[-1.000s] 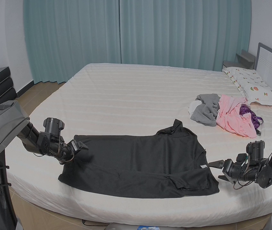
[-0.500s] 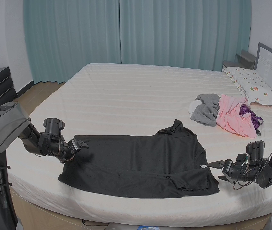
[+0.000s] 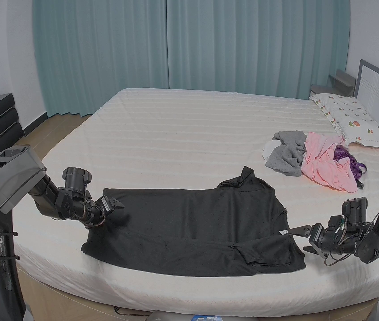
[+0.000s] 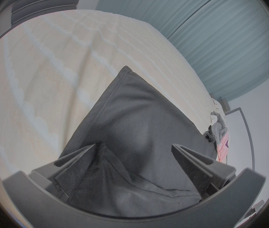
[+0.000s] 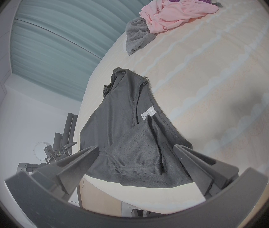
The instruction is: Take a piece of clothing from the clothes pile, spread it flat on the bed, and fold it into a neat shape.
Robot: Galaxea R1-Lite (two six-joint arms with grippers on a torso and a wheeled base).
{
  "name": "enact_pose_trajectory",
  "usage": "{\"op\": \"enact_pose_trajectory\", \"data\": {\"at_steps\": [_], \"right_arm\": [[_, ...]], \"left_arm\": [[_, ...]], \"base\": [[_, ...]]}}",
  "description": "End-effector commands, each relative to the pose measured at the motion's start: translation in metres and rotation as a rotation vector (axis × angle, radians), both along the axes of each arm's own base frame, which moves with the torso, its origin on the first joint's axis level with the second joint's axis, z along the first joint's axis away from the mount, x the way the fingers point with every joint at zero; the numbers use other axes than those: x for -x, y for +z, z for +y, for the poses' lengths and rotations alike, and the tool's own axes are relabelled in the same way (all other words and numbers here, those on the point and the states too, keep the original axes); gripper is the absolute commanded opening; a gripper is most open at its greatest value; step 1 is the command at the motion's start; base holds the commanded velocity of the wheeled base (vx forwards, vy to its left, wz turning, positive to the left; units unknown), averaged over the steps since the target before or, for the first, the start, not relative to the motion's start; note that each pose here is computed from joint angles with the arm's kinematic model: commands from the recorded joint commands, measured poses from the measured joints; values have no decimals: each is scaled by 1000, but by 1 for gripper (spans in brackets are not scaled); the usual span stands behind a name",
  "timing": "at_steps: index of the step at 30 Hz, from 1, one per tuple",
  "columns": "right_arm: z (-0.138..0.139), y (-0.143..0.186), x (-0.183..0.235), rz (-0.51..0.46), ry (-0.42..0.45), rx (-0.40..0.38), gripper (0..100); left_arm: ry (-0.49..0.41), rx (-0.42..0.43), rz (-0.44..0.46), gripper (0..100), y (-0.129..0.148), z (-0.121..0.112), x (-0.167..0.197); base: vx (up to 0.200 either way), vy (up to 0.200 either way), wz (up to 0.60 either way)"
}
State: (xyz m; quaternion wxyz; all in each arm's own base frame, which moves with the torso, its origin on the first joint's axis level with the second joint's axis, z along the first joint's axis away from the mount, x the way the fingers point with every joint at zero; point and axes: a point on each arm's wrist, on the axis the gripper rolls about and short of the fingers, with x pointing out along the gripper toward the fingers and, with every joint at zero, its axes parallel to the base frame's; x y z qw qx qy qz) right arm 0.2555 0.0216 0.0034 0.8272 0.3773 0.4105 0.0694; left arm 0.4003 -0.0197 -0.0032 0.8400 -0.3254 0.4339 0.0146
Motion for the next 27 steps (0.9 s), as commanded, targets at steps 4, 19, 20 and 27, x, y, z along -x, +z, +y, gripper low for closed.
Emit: {"op": "enact_pose_trajectory", "data": {"at_steps": [4,19,20,27], "right_arm": [[1,-1,1,4,3,-1,100],[0,0,0,0,-1,-1,100],[0,0,0,0,-1,-1,100],[1,0,-1,-4,2,0,100]], "left_arm": [[21,-26,-7,100,-8,1,-1],[21,-54,13,0,-3,6,17],[30,-53,8,0,1,9,18],[36,-53,8,0,7,11,25]], "base": [[0,0,0],[0,0,0],[0,0,0],[0,0,0]]}}
